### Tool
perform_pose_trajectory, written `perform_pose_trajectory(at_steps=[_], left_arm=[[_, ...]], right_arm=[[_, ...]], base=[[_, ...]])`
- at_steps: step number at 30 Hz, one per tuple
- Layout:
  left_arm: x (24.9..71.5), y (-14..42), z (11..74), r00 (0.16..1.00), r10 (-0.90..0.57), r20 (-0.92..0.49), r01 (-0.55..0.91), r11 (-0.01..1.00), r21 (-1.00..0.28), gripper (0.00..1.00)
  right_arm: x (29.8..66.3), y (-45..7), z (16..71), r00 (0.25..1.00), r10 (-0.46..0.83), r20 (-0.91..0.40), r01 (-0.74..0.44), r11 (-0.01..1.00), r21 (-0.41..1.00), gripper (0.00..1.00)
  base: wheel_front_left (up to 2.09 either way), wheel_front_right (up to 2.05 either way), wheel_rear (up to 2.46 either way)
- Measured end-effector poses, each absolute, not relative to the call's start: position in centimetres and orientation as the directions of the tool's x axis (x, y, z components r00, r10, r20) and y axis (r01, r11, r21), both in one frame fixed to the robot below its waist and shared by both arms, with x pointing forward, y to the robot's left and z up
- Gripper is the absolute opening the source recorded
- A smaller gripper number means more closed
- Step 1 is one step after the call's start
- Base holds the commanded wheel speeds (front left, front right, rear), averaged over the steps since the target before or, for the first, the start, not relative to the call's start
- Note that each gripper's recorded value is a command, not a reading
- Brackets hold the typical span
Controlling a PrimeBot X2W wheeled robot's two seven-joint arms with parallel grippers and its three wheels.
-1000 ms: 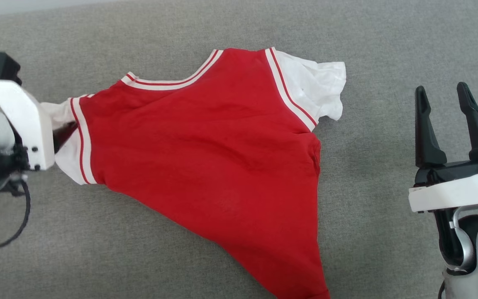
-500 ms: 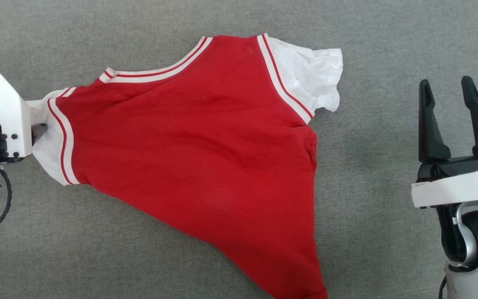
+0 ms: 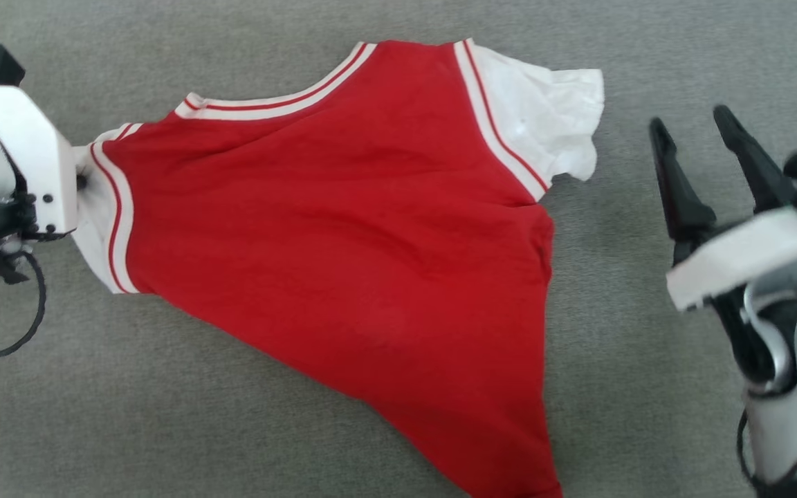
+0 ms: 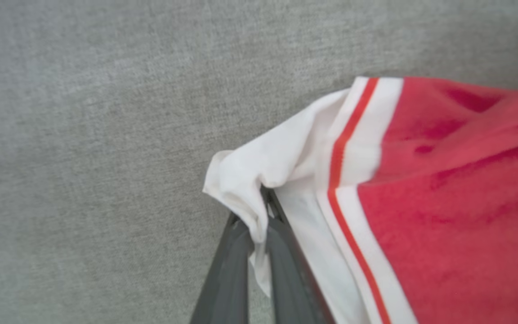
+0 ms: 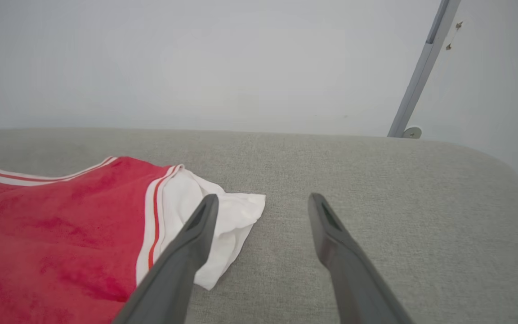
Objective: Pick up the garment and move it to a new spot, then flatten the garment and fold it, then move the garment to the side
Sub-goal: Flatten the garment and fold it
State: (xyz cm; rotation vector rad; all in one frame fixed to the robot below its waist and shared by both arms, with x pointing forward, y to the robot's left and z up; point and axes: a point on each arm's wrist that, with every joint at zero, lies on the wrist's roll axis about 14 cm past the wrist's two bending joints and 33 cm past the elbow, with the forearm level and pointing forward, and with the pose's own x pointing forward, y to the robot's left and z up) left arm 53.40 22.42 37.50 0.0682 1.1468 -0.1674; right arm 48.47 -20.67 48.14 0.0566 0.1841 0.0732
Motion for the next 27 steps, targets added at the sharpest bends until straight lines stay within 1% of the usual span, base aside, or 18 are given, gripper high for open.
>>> perform_pose_trajectory(at_steps=[4,9,11,15,18,23,24,25,26,27], left_arm=[[53.7,22.2,37.5,0.41,-0.108,-0.906,0.166,0.985,-0.043,0.0],[54.1,22.0,37.5,0.426,-0.123,-0.896,0.174,0.983,-0.053,0.0],[54.2,22.0,37.5,0.431,-0.126,-0.893,0.173,0.983,-0.056,0.0],[54.3,22.0,37.3,0.441,-0.139,-0.886,0.176,0.982,-0.066,0.0],[54.5,22.0,37.2,0.449,-0.144,-0.882,0.175,0.982,-0.072,0.0],[54.6,22.0,37.2,0.458,-0.15,-0.876,0.172,0.982,-0.078,0.0],[54.5,22.0,37.2,0.459,-0.153,-0.875,0.174,0.981,-0.08,0.0],[54.5,22.0,37.2,0.461,-0.152,-0.874,0.17,0.982,-0.08,0.0],[54.4,22.0,37.3,0.463,-0.153,-0.873,0.171,0.982,-0.082,0.0],[54.4,21.9,37.4,0.466,-0.157,-0.871,0.173,0.981,-0.084,0.0]], right_arm=[[50.6,-20.1,46.7,0.954,0.12,-0.276,-0.103,0.992,0.076,1.0],[52.8,-19.7,43.6,0.88,0.158,-0.448,-0.143,0.987,0.066,1.0],[53.5,-19.3,42.5,0.845,0.175,-0.505,-0.15,0.984,0.091,1.0],[54.0,-17.5,40.1,0.743,0.225,-0.63,-0.197,0.974,0.114,1.0],[54.1,-16.6,38.7,0.671,0.244,-0.7,-0.23,0.966,0.116,1.0],[53.9,-16.1,37.1,0.556,0.226,-0.8,-0.284,0.956,0.073,1.0],[53.8,-16.1,37.0,0.539,0.217,-0.814,-0.297,0.953,0.057,0.88],[53.8,-16.1,37.0,0.532,0.209,-0.821,-0.313,0.949,0.039,0.39],[53.8,-16.2,37.1,0.528,0.209,-0.823,-0.316,0.948,0.038,0.0],[53.8,-16.2,37.1,0.525,0.212,-0.824,-0.317,0.948,0.042,0.0]], base=[[0.0,0.0,0.0],[0.0,0.0,0.0],[0.0,0.0,0.0],[0.0,0.0,0.0],[0.0,0.0,0.0],[0.0,0.0,0.0],[0.0,0.0,0.0],[0.0,0.0,0.0],[0.0,0.0,0.0],[0.0,0.0,0.0]])
